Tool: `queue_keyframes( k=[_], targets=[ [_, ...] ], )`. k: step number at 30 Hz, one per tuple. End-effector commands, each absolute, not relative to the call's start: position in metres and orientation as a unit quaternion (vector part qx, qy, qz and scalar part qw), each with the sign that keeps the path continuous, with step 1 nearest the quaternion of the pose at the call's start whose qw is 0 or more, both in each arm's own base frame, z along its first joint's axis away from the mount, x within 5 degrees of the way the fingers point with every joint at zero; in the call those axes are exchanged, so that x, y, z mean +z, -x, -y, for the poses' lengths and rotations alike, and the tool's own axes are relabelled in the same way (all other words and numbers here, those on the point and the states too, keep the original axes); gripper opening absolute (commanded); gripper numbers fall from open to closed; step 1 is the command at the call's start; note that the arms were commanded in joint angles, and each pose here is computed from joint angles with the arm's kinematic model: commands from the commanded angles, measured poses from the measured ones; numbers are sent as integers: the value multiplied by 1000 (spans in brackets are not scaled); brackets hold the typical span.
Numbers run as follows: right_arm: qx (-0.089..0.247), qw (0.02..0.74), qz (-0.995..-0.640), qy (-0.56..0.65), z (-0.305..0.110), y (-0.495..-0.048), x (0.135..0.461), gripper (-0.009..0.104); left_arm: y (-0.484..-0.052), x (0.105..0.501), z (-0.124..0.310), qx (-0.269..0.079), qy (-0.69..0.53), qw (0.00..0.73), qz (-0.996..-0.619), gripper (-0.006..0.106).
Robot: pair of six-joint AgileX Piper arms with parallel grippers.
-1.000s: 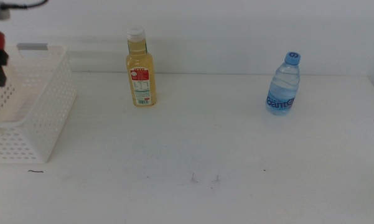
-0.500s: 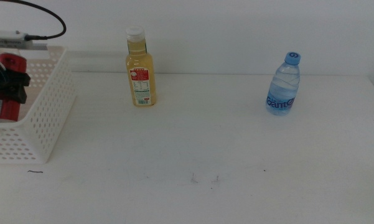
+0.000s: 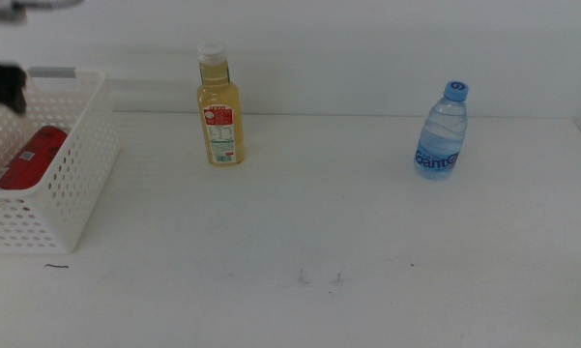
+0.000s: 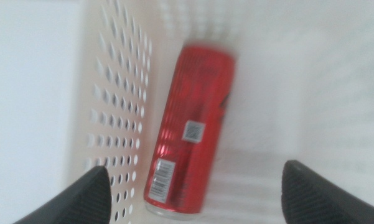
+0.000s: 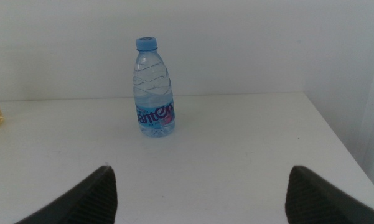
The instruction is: Use arms to grab the bottles and put them into the dustbin to the left of the table.
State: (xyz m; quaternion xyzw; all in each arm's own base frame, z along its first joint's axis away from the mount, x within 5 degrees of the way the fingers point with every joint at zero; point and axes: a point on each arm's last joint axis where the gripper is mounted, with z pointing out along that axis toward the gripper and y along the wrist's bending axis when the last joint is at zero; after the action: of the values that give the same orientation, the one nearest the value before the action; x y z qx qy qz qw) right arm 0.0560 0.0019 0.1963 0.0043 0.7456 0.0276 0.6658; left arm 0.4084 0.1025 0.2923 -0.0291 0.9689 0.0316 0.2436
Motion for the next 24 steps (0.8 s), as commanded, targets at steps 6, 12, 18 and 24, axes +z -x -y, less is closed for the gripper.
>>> queue_keyframes(
  k=[6, 12, 18, 24],
  targets=[
    [20, 670, -742, -4, -1, -56, 196, 91, -342, 403, -27, 27, -29, 412, -911, 91],
    [20, 670, -742, -4, -1, -56, 196, 91, -270, 393, 32, -25, -77, 546, -834, 87],
    [20, 670, -742, -4, -1, -56, 196, 91, -213, 294, 61, -95, -93, 650, -748, 86],
    [20, 670, -742, -4, -1, -56, 196, 91, -187, 210, 65, -105, -113, 693, -704, 86]
  ],
)
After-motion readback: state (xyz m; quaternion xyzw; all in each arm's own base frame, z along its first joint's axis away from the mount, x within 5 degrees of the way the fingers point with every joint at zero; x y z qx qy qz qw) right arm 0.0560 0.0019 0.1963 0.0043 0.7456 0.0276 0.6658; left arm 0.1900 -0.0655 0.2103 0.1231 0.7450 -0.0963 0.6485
